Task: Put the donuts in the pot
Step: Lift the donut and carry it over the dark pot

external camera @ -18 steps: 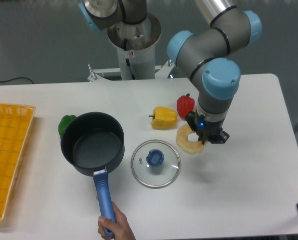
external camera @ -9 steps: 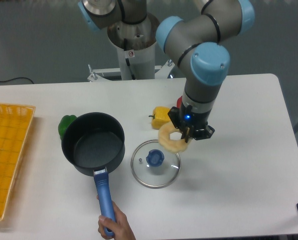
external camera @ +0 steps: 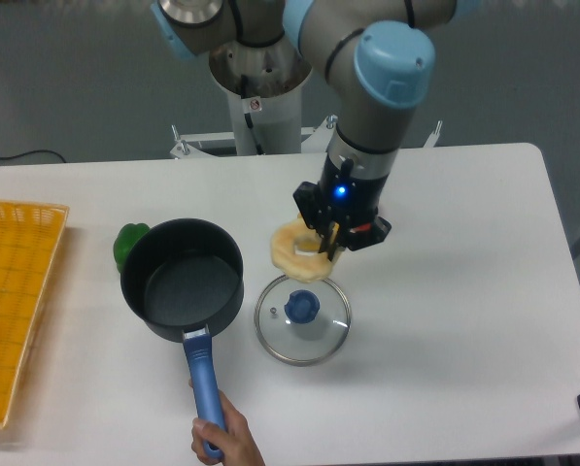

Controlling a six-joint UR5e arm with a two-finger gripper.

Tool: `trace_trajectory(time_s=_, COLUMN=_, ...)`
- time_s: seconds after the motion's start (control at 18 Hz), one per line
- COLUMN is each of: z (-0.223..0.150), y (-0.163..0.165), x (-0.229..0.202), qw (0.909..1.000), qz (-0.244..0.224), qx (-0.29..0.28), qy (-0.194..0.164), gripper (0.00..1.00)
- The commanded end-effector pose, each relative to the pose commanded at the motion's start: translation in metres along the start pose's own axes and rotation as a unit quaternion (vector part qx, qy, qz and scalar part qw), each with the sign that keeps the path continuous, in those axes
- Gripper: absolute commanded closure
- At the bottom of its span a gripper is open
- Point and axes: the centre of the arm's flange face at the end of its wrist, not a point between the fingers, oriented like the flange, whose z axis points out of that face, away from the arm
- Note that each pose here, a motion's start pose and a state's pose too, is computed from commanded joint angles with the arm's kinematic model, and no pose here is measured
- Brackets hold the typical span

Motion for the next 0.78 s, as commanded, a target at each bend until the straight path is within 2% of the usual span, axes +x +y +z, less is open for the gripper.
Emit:
trace_trajectory(time_s=0.17, z=-0.003, y=-0.011, x=0.02, qw=1.0, qz=0.006, qx=0.004, qy=0.001, gripper=0.81)
trace_trajectory(time_s=0.44, z=-0.02, y=-0.024, x=0.05, qw=0.9991, qz=-0.014, qx=0.036, qy=0.014, gripper=0.81)
trace_trajectory(time_s=0.61, z=-0.015, y=-0.035, x=0.07, qw=0.9991, qz=-0.01, qx=0.035, qy=0.021, gripper=0.76)
trace_trajectory(time_s=0.78, z=-0.011, y=-0.044, x=0.088, qw=0.9991, qz=-0.007, qx=0.033, qy=0.026, gripper=0.76)
